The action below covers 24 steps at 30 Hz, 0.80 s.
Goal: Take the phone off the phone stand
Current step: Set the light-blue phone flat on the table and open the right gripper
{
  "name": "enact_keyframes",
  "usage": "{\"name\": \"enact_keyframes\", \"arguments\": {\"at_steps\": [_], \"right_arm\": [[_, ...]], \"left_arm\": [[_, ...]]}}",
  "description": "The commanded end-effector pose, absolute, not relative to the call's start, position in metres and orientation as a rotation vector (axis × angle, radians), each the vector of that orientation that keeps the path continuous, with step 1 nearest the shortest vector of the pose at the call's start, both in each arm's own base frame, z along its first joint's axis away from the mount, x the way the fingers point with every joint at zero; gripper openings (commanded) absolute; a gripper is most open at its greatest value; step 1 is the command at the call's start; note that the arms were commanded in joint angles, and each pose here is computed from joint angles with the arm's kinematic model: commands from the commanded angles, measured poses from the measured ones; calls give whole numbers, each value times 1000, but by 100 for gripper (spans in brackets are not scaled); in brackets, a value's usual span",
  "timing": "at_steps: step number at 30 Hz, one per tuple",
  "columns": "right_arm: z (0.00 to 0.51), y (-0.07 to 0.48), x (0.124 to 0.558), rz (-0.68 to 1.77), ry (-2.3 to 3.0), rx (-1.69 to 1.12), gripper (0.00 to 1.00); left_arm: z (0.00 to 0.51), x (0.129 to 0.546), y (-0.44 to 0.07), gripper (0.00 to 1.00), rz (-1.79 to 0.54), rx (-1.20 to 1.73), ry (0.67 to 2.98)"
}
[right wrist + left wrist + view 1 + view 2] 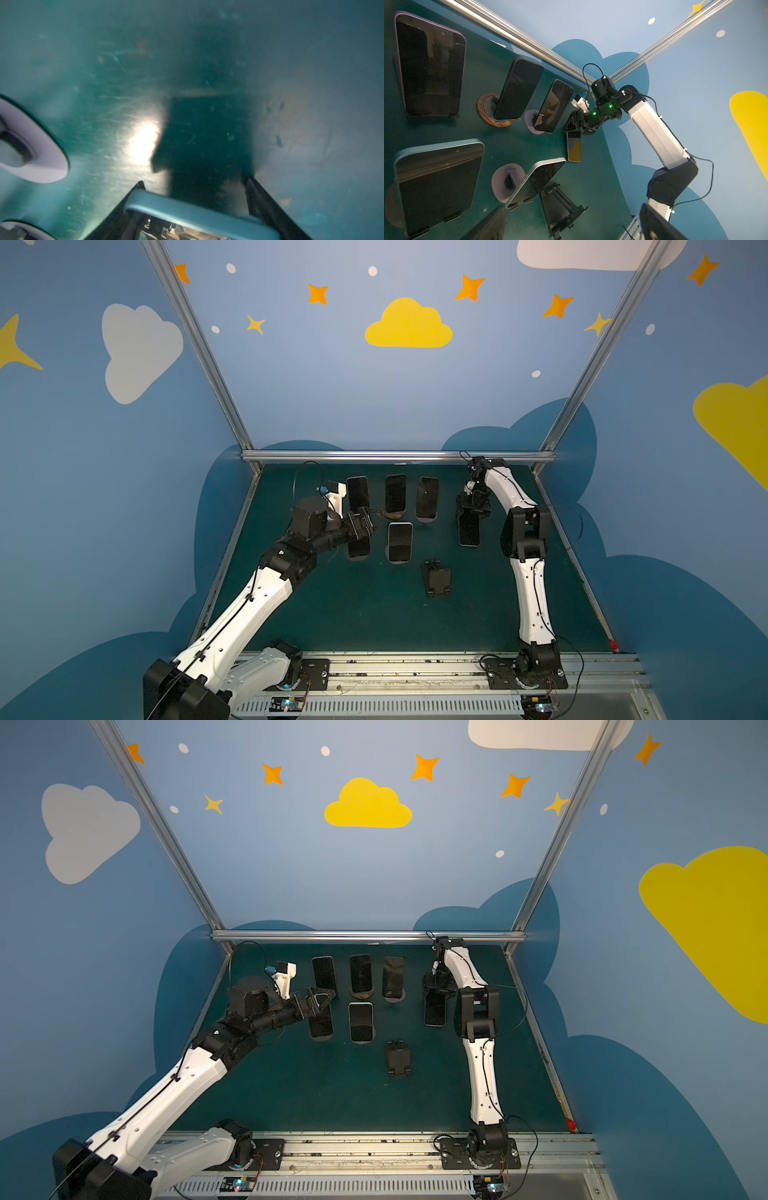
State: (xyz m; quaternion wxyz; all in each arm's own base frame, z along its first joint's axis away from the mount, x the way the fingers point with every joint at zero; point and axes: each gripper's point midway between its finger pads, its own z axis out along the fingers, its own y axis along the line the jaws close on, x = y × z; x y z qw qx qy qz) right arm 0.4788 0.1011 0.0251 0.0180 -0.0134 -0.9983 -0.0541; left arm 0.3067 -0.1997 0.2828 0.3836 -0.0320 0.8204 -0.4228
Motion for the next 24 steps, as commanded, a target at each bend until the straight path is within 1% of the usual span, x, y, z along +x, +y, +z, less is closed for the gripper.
{"name": "enact_keyframes", "arguments": {"at_steps": [1,8,14,19,24], "right_arm": [[10,89,449,-35,-2976,-60,60],[9,83,449,72,-3007,-38,63],[7,87,447,58,-2993,-8,65],[8,87,446,154,-3010,30,66],[9,91,446,159,-3020,43,69]], "left_arm": [[301,306,-200,99,-1086,-53,2042],[301,306,-200,99,-1088,-58,2036],[299,305,-202,99,-1089,-53,2043],[296,306,-201,99,-1074,-57,2051],[295,306,-202,99,-1066,-51,2053]]}}
